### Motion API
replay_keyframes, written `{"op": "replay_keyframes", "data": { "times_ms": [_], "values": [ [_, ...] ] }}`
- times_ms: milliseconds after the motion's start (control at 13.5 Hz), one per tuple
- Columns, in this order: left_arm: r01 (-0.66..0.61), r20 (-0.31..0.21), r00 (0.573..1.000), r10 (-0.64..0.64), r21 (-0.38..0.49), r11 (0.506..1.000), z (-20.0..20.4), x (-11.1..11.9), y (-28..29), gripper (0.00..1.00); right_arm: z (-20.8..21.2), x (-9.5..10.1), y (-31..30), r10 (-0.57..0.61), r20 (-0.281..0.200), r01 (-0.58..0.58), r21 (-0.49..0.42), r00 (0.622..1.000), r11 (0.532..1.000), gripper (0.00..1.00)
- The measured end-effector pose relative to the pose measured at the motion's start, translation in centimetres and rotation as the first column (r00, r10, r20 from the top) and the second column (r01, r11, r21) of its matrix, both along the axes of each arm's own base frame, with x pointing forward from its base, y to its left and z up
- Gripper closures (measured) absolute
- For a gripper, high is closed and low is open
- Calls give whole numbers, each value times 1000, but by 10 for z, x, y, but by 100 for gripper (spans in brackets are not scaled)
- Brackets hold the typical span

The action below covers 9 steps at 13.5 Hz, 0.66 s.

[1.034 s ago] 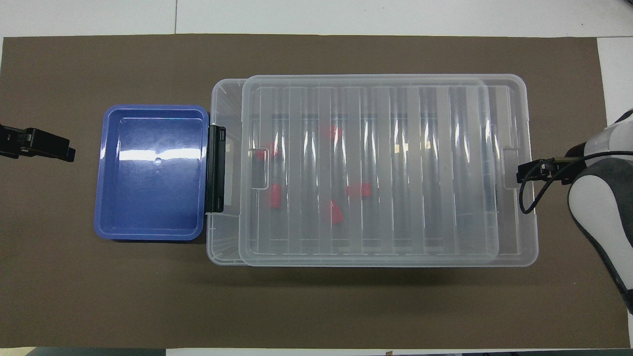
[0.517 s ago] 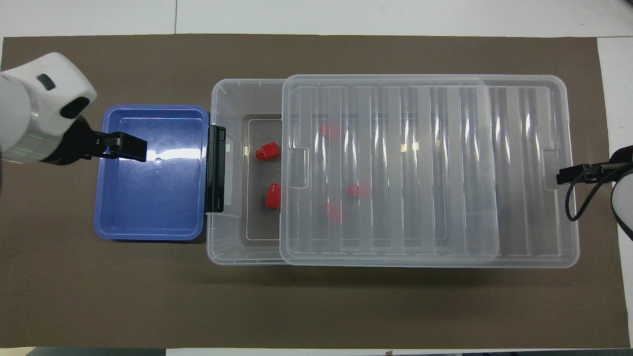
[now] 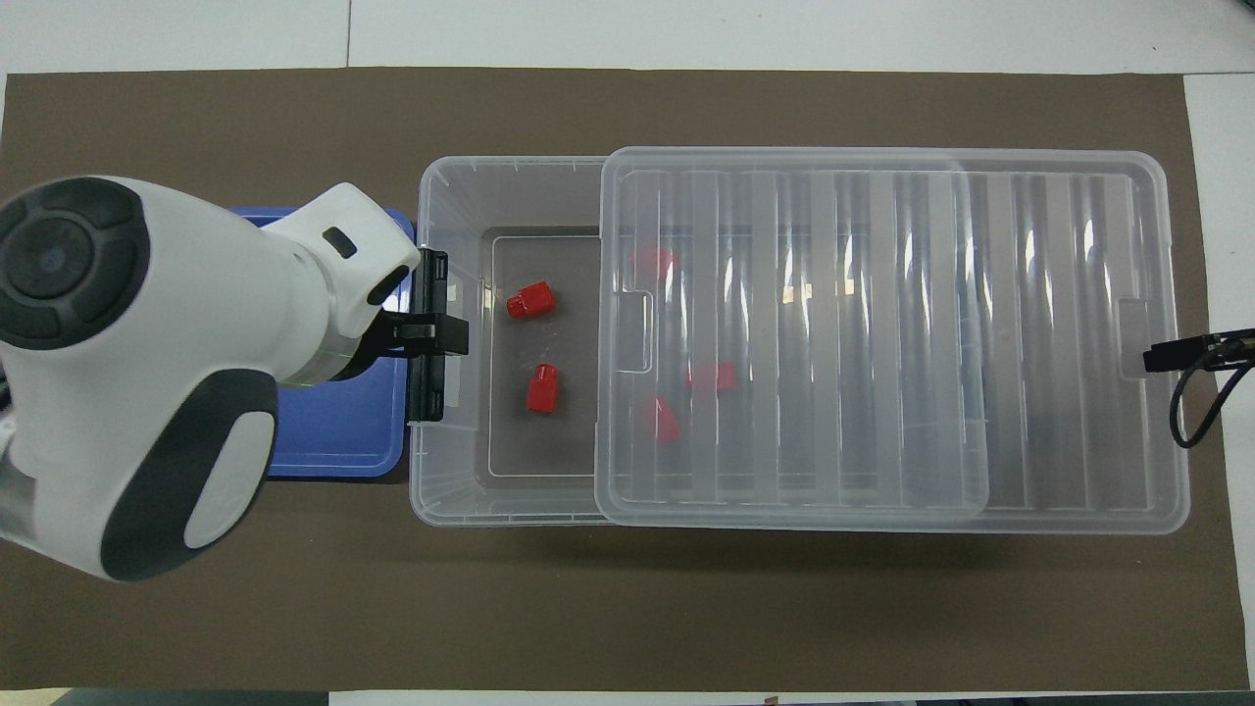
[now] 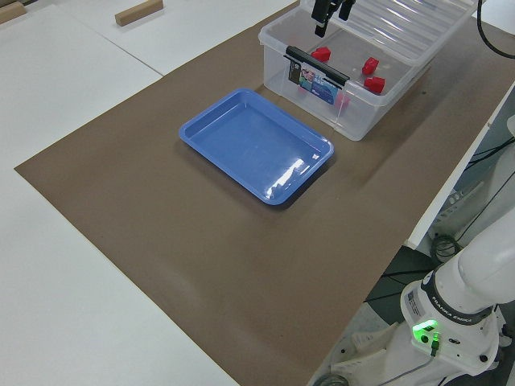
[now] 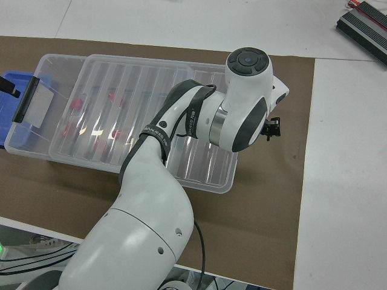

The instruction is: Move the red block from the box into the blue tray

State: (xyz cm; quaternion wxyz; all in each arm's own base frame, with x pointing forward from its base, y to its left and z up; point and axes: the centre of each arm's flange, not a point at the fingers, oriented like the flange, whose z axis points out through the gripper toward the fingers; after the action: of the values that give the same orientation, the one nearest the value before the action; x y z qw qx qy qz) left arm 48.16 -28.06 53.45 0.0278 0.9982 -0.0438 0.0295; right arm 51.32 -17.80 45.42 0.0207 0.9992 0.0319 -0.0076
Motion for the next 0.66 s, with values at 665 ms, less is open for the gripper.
{"op": "replay_keyframes", "data": {
  "times_ms": [665],
  "values": [
    [-47, -31, 998, 47, 6, 999, -115, 1, -63, 0, 0, -3, -10, 15, -5, -15, -13, 1000, 1000, 0]
  ]
}}
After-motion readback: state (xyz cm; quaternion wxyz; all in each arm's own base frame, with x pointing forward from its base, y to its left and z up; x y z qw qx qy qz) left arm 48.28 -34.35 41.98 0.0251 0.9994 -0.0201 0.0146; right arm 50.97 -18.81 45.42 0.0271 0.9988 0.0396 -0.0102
